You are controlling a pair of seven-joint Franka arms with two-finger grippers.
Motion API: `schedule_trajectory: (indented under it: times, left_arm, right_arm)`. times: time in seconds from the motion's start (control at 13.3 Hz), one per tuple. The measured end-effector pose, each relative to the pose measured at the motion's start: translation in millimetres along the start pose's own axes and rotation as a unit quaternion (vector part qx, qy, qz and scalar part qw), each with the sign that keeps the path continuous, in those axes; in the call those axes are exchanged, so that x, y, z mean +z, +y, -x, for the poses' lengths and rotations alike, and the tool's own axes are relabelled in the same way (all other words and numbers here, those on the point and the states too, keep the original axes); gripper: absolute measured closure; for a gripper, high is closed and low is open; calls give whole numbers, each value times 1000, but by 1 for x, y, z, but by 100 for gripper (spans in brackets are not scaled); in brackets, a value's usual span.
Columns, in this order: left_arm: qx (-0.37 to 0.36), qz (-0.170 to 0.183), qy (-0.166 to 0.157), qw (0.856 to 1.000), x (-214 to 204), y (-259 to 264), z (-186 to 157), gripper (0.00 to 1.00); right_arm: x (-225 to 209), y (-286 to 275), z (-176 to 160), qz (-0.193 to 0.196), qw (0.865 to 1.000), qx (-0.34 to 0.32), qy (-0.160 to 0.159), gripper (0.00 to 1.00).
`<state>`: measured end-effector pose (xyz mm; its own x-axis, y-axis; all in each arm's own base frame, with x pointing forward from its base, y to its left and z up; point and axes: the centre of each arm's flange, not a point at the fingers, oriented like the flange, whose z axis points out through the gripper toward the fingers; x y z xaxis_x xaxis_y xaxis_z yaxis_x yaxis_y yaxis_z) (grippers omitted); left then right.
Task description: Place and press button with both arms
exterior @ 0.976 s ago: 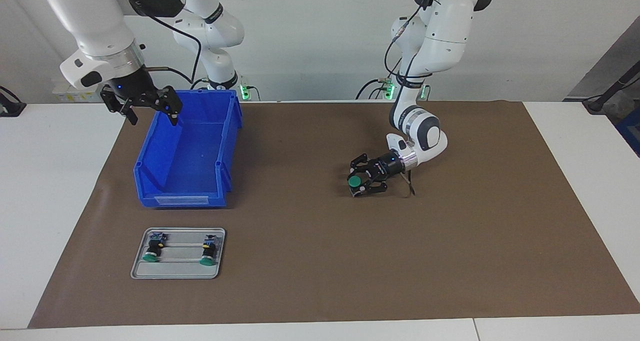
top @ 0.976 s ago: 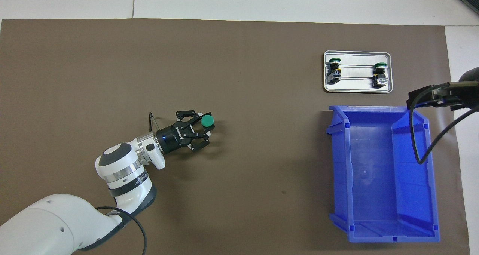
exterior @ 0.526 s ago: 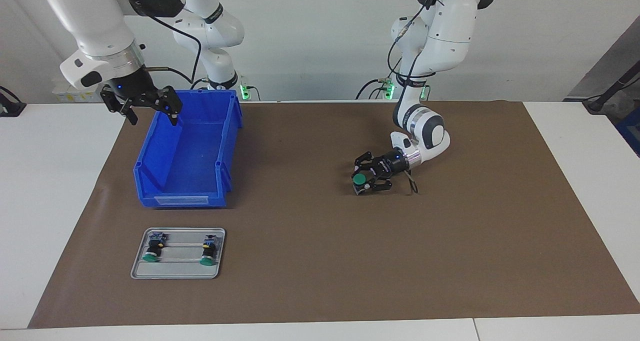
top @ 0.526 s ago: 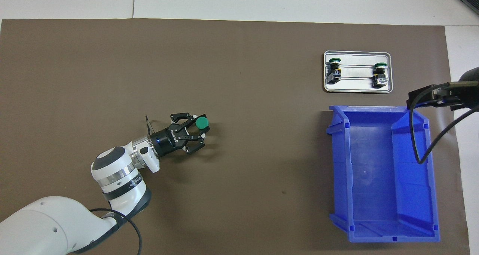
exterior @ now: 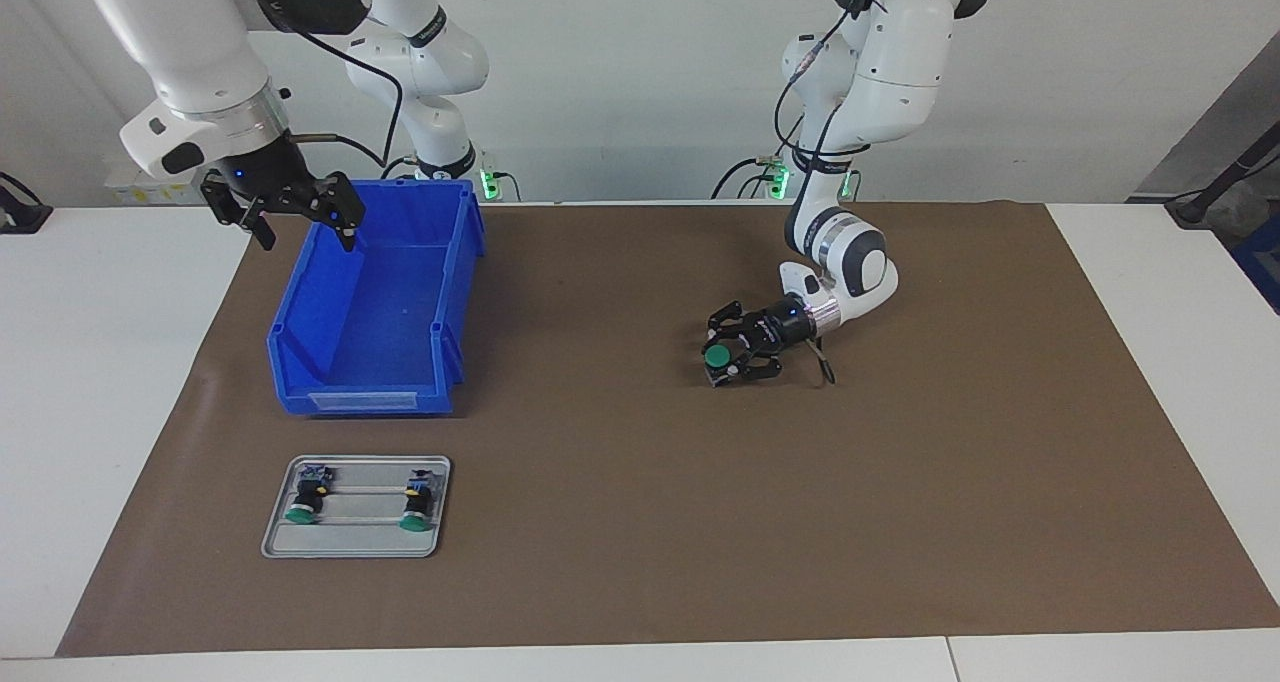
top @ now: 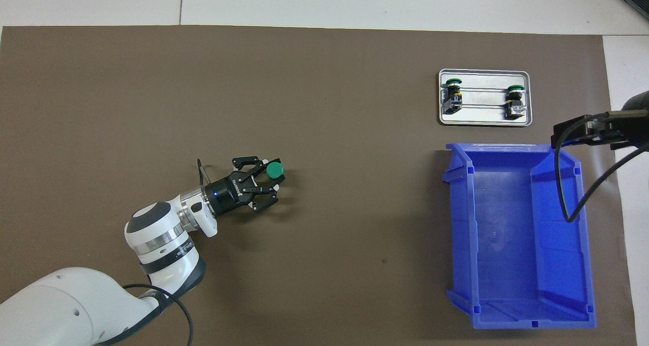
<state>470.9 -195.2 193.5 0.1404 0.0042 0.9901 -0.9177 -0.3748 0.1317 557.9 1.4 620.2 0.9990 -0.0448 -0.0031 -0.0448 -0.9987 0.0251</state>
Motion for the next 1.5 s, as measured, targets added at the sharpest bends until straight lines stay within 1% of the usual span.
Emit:
schedule_trajectory:
  times: [0.53, 0.68, 0.75, 1.28, 1.43, 1.5]
  left_arm:
    - [0, 0, -1, 1000, -1, 2, 0, 59]
    - [-3, 0, -3, 1000, -3, 5, 2, 55]
    - [-4, 0, -4, 1000, -5, 6, 4, 49]
    - [-9, 1, -8, 1000, -7, 11, 8, 43]
    - [-9, 5, -8, 1000, -5, 14, 8, 31]
    - [-9, 6, -8, 1000, -4, 15, 8, 31]
  right_arm:
    - [0, 0, 0, 0, 1000, 0, 0, 0]
    - [0, 0, 0, 0, 1000, 0, 0, 0]
    - [0, 0, 0, 0, 1000, 0, 0, 0]
    - [0, 0, 0, 0, 1000, 0, 0, 0]
    - [0, 0, 0, 0, 1000, 0, 0, 0]
    - [0, 0, 0, 0, 1000, 0, 0, 0]
